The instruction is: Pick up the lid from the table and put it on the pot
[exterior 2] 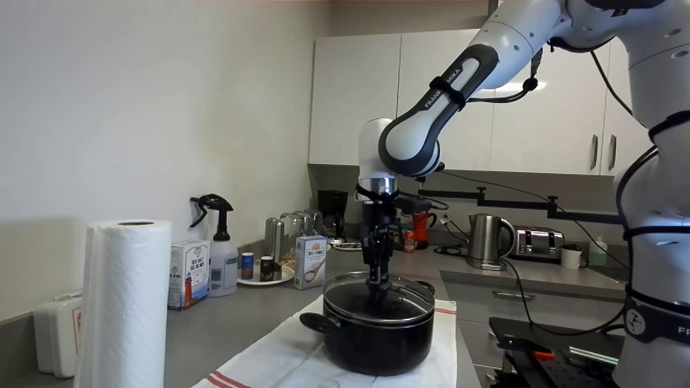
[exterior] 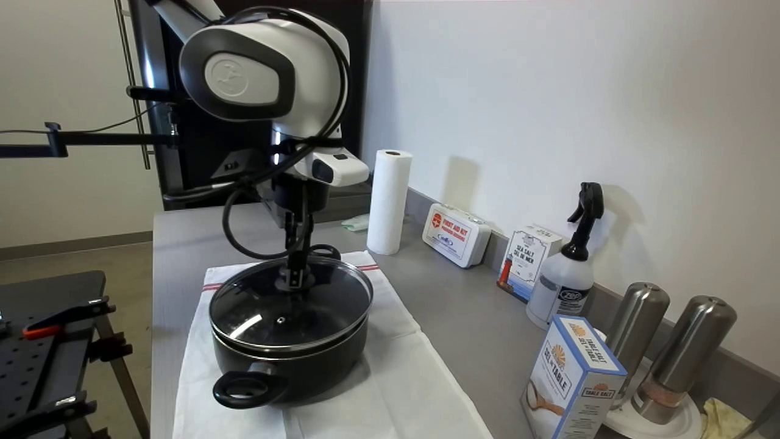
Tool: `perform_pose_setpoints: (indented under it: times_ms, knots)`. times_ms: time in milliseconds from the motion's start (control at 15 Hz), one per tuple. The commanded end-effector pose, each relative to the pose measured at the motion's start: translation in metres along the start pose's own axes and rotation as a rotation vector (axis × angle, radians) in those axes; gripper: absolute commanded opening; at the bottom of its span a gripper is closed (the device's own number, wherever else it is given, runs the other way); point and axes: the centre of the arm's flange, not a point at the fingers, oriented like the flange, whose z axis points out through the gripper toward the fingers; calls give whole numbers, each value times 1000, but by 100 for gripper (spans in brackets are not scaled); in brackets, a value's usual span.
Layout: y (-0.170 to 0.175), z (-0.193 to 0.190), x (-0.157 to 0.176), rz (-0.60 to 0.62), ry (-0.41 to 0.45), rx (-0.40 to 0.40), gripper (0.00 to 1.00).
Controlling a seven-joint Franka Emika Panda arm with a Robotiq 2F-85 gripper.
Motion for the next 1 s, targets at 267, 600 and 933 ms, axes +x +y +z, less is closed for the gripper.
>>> perform_pose_setpoints:
  times_ms: [267, 600, 933]
  knots:
    - [-3, -1, 7, 9, 7, -9, 25]
    - [-8, 0, 7, 1, 6, -1, 25]
    - [-8, -2, 7, 6, 14, 20, 25]
